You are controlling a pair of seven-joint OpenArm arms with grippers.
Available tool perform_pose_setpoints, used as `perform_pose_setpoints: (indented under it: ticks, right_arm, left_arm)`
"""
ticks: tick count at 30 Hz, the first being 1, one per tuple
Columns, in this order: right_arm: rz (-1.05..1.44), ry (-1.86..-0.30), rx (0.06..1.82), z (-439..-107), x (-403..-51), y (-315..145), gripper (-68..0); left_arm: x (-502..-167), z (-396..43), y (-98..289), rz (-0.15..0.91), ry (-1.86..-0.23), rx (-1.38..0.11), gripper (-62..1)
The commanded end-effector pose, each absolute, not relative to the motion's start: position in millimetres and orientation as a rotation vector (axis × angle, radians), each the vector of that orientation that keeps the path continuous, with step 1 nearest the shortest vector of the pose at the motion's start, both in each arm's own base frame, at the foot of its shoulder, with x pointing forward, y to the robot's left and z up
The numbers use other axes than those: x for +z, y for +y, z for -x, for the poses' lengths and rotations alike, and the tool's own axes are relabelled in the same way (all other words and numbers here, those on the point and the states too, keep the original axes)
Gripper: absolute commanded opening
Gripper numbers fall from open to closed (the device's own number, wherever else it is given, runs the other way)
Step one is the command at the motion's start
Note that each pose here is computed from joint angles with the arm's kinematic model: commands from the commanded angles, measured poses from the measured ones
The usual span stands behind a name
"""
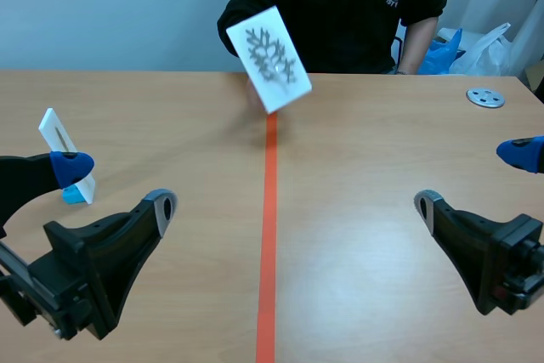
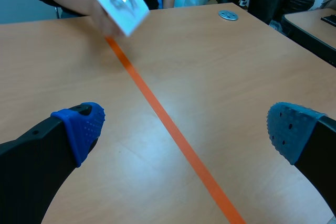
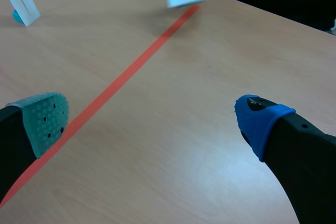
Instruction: Sort the leaf by its shape. The table is split by an orange tape line. A compound leaf with several leaflets goes to the left side, a simple leaf with one blade goes to the right side. Return to the home posture when a red brick is placed on the table.
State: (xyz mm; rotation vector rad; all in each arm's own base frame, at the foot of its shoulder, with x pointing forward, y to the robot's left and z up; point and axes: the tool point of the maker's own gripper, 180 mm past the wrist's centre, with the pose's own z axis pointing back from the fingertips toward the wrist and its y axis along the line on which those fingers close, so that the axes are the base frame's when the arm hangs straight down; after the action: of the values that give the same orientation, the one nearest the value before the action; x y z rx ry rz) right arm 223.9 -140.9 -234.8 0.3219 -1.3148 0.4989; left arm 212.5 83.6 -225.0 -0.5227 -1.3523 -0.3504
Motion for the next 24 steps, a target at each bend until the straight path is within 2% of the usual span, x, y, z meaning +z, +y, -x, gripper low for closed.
perform_pose_setpoints:
  ticks: [1,12,24]
  right_arm:
    - [-0.336,-1.347,0.501,-225.1,-224.4,-137.4,0.4]
    - [-0.335,-1.347,0.502,-225.1,-224.4,-137.5,0.4]
    - [-0.335,-1.347,0.502,-225.1,-224.4,-137.5,0.4]
  left_arm:
    - [-220.1,-214.4,84.4,0.525,-1.372,-0.347,1.4]
    - [-219.1,-209.2,76.7,0.572,-1.361,-0.379,1.4]
    - [-219.0,-208.9,76.2,0.574,-1.361,-0.380,1.4]
